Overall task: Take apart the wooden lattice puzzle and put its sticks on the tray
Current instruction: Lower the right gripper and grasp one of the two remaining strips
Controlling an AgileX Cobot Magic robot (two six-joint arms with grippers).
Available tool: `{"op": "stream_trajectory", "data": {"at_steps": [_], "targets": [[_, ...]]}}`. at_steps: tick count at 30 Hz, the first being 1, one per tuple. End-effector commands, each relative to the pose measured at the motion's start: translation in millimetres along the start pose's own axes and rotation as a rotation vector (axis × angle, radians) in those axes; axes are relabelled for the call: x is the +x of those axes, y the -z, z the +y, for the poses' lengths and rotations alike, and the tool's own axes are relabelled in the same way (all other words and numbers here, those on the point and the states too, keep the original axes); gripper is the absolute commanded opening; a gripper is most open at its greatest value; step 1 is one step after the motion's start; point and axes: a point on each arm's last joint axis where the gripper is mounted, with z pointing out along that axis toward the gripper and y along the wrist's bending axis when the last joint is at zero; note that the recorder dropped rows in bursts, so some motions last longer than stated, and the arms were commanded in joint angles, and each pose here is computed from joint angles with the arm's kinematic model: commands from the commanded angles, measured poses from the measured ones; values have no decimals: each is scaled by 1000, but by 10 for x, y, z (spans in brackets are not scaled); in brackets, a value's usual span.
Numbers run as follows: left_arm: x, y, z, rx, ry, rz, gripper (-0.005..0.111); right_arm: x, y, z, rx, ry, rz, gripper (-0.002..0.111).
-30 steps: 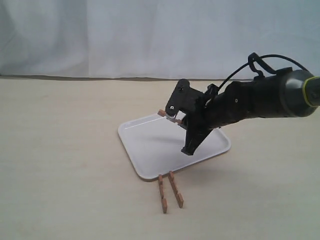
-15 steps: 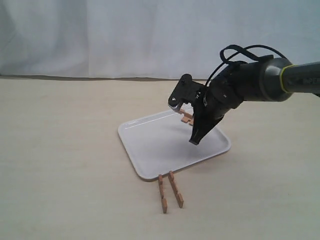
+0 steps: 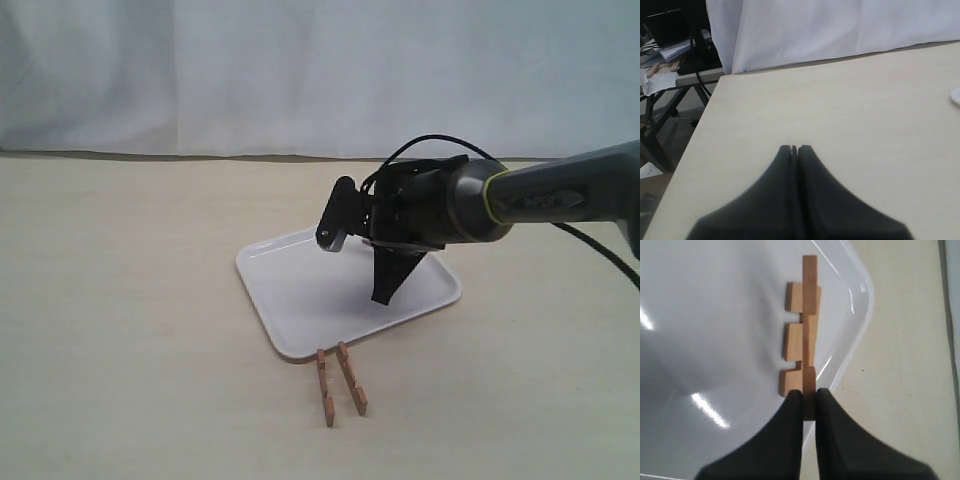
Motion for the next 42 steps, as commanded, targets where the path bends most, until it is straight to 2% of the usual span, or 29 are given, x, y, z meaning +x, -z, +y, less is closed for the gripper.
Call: {"op": "stream_trajectory", "data": {"at_steps": [1,4,6,9,11,15,21,27,32,36,42], "targets": [[-2,-1,-2,4,2,-10,0,-2,12,12,-22,-65,6,22],[-2,-1,-2,4,2,-10,0,1,13,34,-45,-96,10,43],[-2,-1,-2,4,2,-10,0,-20,67,50,-54,-115,14,51],[-2,-1,-2,4,2,-10,0,-55,204,11,-69,-146,-6,47],[-2,-1,-2,4,2,-10,0,-89,411,-43,-123,-151,-44,44],[-2,-1,-2,4,2,-10,0,-61,683,-93,-256,-244,-51,44],[-2,-1,-2,4,2,-10,0,82,782,107,-468,-387,176,44],[-1,-1,-3,5,2,-9,0,35,907,280,-692,-527,228,44],[-1,-1,-3,5,2,-9,0,4,964,406,-715,-506,240,44],[-1,-1,-3,5,2,-9,0,-36,983,507,-670,-472,213,44],[-1,-1,-3,5,2,-9,0,-61,954,498,-645,-541,195,44]]}}
